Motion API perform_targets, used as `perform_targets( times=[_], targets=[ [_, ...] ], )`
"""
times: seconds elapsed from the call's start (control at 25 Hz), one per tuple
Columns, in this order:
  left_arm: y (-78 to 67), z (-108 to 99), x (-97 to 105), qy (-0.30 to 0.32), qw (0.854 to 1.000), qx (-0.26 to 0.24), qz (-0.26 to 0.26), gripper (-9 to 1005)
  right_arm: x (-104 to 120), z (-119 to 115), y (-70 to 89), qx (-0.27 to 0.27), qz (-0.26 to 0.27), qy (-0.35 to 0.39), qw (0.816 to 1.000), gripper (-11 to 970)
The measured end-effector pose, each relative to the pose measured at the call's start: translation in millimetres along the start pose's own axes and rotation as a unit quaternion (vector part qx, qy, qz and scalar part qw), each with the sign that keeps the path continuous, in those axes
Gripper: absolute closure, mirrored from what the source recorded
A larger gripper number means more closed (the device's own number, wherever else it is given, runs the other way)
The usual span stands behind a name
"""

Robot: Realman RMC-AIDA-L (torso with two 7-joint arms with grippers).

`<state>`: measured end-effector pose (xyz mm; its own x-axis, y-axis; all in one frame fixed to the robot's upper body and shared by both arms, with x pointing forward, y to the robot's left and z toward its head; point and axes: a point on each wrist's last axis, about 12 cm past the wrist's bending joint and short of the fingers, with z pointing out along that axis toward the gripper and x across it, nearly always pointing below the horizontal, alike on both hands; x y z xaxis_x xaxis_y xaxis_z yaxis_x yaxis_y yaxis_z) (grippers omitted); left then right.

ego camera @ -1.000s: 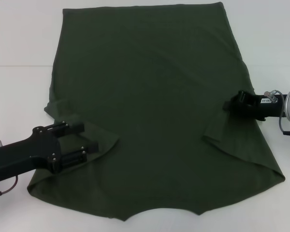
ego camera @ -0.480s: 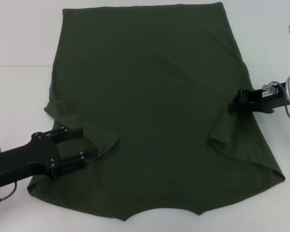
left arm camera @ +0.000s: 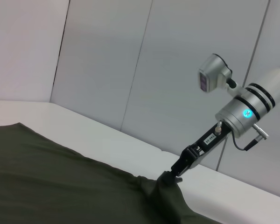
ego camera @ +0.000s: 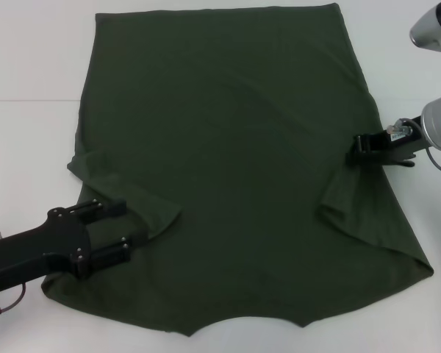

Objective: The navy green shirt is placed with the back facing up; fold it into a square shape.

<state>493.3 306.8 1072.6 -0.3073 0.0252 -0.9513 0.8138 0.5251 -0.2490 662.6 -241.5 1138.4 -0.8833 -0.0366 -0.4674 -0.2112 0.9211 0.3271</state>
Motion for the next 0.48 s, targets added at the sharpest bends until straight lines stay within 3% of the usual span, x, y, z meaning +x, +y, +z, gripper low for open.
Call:
perform_targets(
  times=[0.48],
  targets=[
    [-2.0, 0.9, 2.6, 0.003, 1.0, 0.002, -0.003, 296, -7.1, 3.7, 17.6, -0.001, -0.033, 0.005, 0.999, 920]
  ],
)
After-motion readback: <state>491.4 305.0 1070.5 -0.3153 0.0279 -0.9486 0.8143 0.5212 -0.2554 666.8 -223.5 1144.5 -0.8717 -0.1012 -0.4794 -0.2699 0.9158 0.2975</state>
